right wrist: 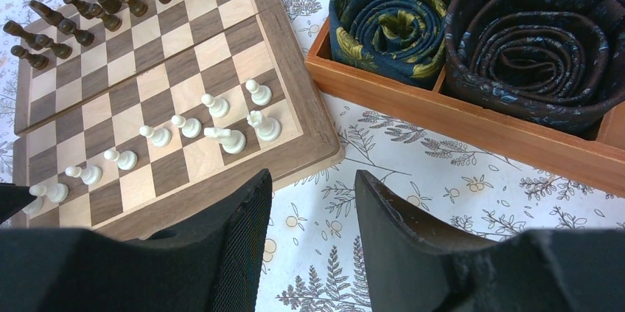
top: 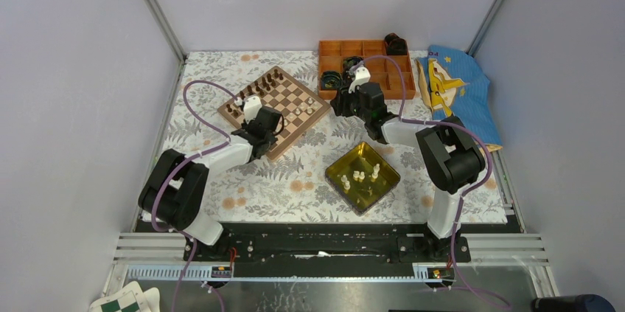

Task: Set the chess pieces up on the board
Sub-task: Place the chess piece on the chessboard.

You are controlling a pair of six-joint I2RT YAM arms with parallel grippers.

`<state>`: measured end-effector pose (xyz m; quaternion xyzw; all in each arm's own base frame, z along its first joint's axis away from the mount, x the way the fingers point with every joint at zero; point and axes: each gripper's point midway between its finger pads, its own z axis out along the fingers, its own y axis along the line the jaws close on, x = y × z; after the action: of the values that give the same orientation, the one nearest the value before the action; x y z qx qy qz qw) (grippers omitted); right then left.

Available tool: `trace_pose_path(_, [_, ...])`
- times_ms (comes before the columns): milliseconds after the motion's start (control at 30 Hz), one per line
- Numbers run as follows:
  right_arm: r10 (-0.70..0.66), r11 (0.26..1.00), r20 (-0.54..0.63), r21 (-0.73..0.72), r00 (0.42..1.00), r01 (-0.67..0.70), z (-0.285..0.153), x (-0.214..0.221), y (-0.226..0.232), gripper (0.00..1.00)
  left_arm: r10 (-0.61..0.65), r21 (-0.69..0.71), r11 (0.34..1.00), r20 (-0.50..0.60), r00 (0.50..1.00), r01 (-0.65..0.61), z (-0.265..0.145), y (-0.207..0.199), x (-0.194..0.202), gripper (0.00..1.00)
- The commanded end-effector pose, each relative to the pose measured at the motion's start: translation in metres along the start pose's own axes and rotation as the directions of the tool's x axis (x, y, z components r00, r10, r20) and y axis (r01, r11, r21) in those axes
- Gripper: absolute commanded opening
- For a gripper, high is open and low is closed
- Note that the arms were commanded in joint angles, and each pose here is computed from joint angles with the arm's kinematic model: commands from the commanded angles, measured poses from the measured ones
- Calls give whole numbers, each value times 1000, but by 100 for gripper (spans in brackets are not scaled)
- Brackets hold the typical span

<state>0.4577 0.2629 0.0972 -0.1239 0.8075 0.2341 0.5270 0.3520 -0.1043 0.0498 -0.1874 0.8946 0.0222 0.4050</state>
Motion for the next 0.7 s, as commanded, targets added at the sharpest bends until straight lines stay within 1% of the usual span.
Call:
trace_pose_path(0, [-3,1000,103,-24,995,5,-10,-40,7,53,14,-2,1000,10,1000,-14,-2,-2,-4,32])
trace_pose_path(233, [-2,1000,100,-26,995,4,-9,-38,7,53,22,-28,999,15,1000,-21,-4,5,-4,37])
trace_pose_path(333, [-2,1000,102,-30,995,6,-10,-39,9,53,19,-41,999,30,999,-18,-7,10,-7,43])
trace_pose_path(667, [0,999,103,-32,995,3,-11,-39,9,53,4,-19,1000,31,999,-4,-16,12,-7,43])
